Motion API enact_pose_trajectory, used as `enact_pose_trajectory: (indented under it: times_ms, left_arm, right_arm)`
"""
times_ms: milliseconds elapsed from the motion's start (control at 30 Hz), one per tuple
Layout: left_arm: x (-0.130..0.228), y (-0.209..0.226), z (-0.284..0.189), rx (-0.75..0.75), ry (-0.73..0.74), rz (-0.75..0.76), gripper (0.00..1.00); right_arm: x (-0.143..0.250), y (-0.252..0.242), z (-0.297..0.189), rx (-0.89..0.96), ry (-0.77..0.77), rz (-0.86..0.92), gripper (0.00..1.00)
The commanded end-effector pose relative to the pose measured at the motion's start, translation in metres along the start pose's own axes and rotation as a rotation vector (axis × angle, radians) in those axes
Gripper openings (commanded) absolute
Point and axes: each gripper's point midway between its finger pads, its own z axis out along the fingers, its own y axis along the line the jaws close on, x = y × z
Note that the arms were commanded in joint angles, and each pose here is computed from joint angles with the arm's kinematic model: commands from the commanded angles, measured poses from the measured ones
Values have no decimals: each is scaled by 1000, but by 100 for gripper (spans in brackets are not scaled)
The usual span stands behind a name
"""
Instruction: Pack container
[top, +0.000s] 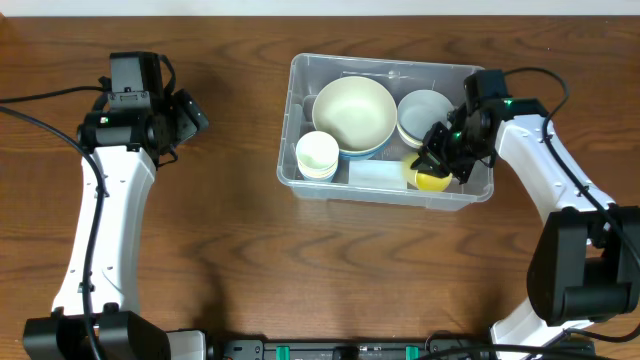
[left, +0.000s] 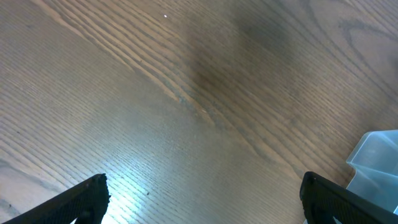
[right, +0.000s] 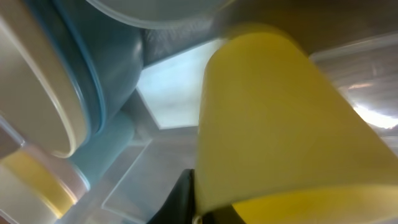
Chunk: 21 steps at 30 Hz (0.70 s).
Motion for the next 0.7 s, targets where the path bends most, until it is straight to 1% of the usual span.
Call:
enact_pose_trajectory:
  times_ms: [0,233,433,667]
  left_arm:
    - [-9,-1,-10,12,-30,-22,98]
    - [-9,-1,-10,12,-30,-22,98]
    - [-9,-1,-10,12,-30,-22,98]
    - [-9,-1,-10,12,-30,-22,98]
  right_arm:
    - [-7,-40,15,169,-31,66,1]
    - [-10,-44,14,189,-48,64,1]
    - [-17,-53,12,252,-92,36,1]
    - [-30,-49,-6,309,-157,-19,1]
